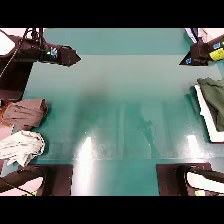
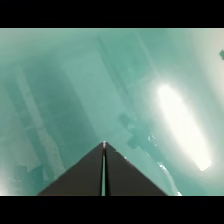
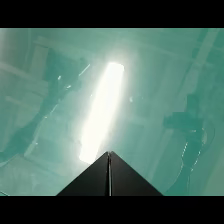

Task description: Fold the shirts.

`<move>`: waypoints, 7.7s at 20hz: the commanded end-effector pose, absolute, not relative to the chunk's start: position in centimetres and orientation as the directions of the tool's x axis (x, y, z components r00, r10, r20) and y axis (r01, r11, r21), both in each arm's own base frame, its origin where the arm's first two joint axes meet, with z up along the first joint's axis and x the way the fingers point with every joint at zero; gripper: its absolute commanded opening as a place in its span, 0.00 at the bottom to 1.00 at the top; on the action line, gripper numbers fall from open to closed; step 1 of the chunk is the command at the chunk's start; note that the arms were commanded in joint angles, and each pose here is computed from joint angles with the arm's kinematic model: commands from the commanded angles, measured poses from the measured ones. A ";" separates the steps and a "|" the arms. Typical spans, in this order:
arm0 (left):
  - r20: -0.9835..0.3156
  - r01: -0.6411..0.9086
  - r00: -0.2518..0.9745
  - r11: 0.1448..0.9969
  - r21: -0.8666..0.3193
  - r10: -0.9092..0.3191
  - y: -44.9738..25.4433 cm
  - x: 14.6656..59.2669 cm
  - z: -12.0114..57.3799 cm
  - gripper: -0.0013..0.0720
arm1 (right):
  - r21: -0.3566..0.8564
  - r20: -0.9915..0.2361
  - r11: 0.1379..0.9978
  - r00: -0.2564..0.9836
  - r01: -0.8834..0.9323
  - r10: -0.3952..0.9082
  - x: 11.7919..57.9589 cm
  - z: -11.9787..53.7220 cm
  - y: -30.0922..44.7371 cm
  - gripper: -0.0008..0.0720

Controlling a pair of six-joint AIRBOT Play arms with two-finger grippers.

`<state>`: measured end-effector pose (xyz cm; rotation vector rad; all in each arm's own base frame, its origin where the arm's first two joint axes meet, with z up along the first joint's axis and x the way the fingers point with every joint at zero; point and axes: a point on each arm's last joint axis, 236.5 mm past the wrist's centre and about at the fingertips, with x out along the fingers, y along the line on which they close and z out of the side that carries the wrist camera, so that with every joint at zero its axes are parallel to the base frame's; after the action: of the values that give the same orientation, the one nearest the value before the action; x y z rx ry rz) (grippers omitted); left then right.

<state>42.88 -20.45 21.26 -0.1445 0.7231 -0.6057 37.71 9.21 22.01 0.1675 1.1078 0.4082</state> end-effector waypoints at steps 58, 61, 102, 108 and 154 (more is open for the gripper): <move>-0.576 0.880 0.457 0.437 0.184 -0.678 -27.2 31.8 30.3 0.05 | 0.325 -0.806 0.915 0.436 -0.238 0.399 37.9 23.4 9.0 0.04; -0.680 0.918 0.341 0.386 0.091 -0.649 -30.6 34.1 23.8 0.05 | 0.317 -0.778 0.916 0.486 -0.246 0.399 37.9 24.8 9.0 0.04; -0.764 0.395 0.073 0.722 -0.568 -0.641 -23.6 32.3 1.8 0.05 | 0.405 -0.845 0.884 0.273 -0.235 0.460 36.3 13.8 13.3 0.52; -0.743 0.449 0.137 0.710 -0.543 -0.655 -23.3 32.5 5.5 0.05 | 0.530 -0.774 0.828 0.296 -0.181 0.560 39.6 3.4 19.5 0.67; -0.194 0.490 0.864 0.864 0.117 -0.464 -12.5 26.3 48.4 0.05 | 0.059 -0.009 0.938 0.940 -0.340 0.341 26.2 49.5 7.9 0.03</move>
<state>29.67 -13.38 44.30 0.1904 0.2933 -0.5119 30.20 8.19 45.06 0.1037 0.1397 0.3624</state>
